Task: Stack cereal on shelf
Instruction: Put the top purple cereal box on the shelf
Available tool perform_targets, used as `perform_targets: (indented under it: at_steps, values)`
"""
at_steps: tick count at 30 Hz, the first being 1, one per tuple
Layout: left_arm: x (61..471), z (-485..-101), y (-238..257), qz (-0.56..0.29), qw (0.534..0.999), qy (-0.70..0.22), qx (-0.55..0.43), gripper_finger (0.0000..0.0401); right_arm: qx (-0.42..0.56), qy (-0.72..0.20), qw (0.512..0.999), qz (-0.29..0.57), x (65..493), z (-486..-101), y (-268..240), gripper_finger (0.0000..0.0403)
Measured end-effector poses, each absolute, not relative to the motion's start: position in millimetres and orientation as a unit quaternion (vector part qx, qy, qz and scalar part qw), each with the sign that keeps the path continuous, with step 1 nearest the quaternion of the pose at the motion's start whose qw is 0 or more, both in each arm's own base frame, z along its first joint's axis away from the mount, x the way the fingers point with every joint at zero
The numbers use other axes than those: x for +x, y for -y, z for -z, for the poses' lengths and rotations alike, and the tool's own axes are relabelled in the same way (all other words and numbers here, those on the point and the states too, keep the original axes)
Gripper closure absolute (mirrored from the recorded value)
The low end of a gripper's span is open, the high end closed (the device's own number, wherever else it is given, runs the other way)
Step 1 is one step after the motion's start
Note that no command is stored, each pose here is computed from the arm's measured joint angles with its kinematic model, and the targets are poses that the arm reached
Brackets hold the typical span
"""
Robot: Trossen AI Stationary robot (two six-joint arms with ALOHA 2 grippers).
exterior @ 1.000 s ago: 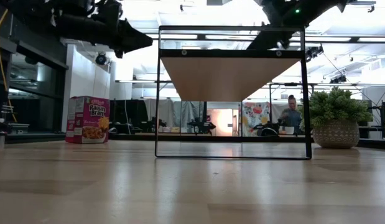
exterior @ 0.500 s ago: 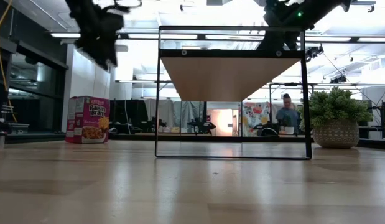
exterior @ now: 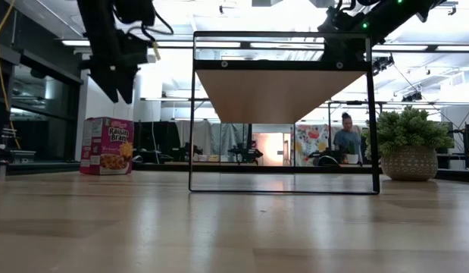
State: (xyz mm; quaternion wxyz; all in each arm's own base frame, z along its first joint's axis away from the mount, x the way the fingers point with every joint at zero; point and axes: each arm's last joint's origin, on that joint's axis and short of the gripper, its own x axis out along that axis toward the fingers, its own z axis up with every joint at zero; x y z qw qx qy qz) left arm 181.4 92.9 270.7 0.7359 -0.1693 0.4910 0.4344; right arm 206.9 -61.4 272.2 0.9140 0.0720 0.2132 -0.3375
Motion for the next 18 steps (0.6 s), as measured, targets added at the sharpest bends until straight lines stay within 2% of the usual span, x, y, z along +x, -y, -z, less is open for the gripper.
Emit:
perform_targets:
  at_steps: [10,18]
  values:
    - [186,-249,-121,-0.443,0.691,-0.541,-0.181,0.0151,0.071,-0.211,0.917,0.331,207,-273,61,0.0403]
    - [186,-244,-128,-0.446,0.679,-0.552,-0.188,0.0151,0.071,-0.212,0.917,0.33,207,-273,61,0.0403]
